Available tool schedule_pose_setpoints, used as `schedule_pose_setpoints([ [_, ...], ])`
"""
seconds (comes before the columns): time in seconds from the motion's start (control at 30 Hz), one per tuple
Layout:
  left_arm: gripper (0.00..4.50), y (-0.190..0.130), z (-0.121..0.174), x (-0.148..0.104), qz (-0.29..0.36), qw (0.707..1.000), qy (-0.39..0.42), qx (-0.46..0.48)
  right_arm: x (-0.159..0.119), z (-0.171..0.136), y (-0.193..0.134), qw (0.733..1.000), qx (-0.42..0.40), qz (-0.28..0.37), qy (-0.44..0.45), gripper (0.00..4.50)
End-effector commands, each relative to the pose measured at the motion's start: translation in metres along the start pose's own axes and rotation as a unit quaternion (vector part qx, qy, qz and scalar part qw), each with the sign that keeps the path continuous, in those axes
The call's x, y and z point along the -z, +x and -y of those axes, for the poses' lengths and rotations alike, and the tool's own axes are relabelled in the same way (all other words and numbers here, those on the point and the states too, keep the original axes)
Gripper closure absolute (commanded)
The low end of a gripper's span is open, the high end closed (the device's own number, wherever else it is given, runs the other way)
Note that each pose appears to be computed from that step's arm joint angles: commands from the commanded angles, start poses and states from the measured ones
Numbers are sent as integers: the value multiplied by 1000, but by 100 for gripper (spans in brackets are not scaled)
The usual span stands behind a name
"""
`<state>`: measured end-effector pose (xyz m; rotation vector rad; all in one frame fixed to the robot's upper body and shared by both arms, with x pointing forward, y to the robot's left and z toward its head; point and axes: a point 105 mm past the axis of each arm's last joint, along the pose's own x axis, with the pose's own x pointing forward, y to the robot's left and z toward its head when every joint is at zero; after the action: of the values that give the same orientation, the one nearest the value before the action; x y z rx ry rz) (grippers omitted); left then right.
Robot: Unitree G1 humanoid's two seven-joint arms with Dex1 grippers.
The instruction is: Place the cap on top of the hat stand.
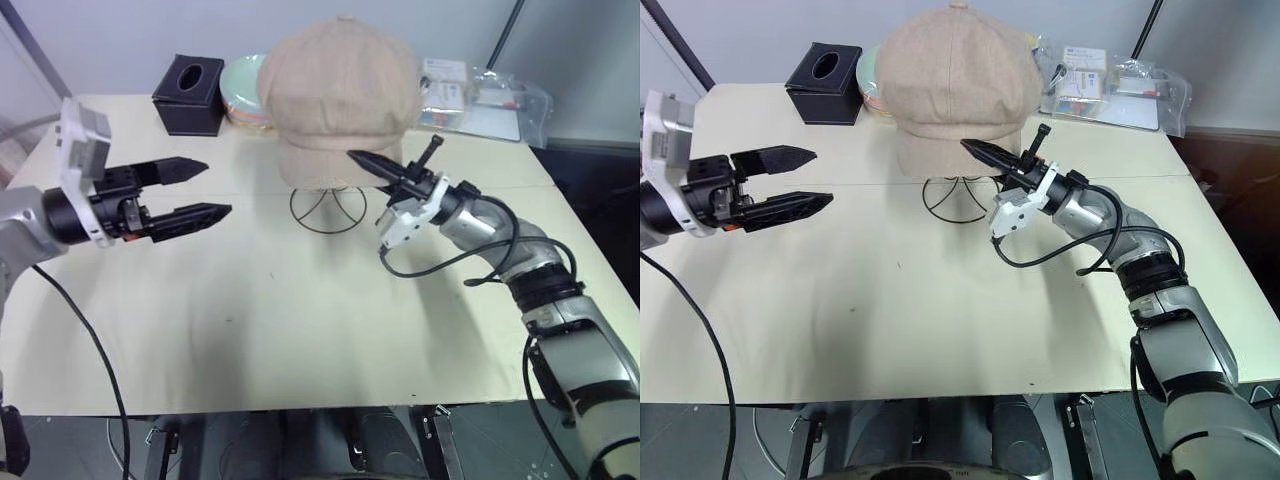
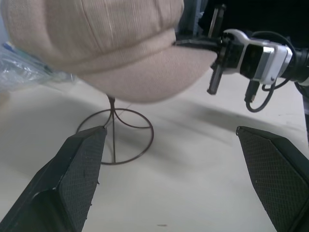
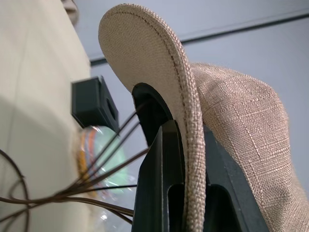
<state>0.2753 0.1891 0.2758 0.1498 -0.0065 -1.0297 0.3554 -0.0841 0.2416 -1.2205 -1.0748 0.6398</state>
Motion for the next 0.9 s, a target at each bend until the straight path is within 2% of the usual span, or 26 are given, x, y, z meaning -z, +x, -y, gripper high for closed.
schedule_pose_setpoints([
  [0.03,0,-4,1,-15,17,999,31,-9,4,3,4,1000,4,3,5,442],
  [0.13,0,-4,2,-16,18,999,32,-11,11,0,2,1000,-7,-12,9,442],
  [0.23,0,-5,2,-16,19,999,31,-13,15,1,-1,1000,-8,-26,13,350],
  [0.37,0,-4,1,-16,22,999,30,-12,11,-2,-8,999,-19,-31,-15,153],
  [0.6,0,3,-4,-16,27,999,26,-1,11,-4,-46,995,-37,-86,-20,153],
  [0.8,0,8,-8,-17,27,999,29,9,0,13,-88,989,-40,-140,-10,153],
  [0.9,0,8,-10,-17,25,999,32,12,-5,14,-111,981,-91,-170,30,153],
])
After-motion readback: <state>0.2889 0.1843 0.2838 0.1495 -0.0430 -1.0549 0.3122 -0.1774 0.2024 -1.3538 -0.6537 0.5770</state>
